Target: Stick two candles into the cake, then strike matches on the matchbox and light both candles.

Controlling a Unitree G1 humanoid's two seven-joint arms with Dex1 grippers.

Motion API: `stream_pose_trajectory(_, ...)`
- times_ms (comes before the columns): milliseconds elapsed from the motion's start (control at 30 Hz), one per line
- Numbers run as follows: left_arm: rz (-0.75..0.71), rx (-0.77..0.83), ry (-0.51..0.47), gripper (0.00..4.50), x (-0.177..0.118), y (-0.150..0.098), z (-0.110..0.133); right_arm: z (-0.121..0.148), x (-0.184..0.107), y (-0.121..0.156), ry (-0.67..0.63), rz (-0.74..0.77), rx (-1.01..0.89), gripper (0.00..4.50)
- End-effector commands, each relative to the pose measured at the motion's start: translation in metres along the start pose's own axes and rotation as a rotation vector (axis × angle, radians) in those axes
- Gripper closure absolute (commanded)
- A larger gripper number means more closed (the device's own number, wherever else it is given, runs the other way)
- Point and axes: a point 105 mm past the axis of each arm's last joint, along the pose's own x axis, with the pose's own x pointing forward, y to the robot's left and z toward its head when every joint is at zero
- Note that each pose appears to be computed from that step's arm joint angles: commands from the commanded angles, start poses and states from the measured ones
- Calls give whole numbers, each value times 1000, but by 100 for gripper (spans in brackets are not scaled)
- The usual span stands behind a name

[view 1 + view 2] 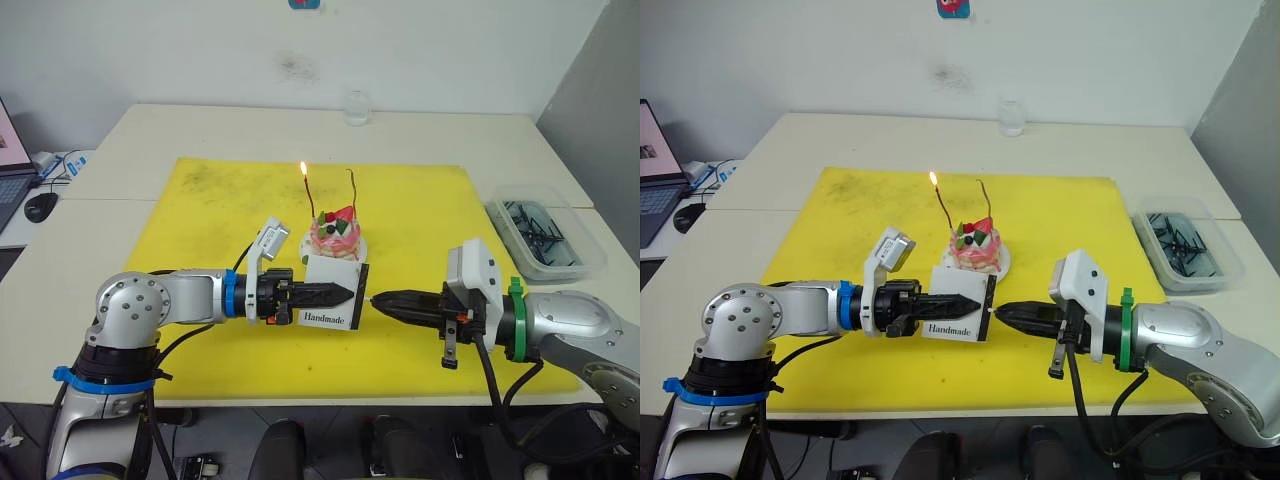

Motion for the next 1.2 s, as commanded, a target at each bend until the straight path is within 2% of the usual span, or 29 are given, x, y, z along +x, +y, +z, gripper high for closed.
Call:
stream_pose_trajectory(33, -25, 32, 9, 450, 0, -7, 3, 7, 1, 0, -22, 13, -47, 445)
stream_pose_trajectory(300, -33, 38, 19, 450, 1, -8, 4, 3, 3, -2, -7, 21, -59, 445)
stream_pose_trajectory(633, -41, 42, 25, 450, 3, -8, 4, 11, 10, -4, 5, 54, -86, 445)
stream_pose_trajectory(1200, -33, 42, 33, 450, 1, -8, 2, 3, 8, -4, 52, 48, -115, 445)
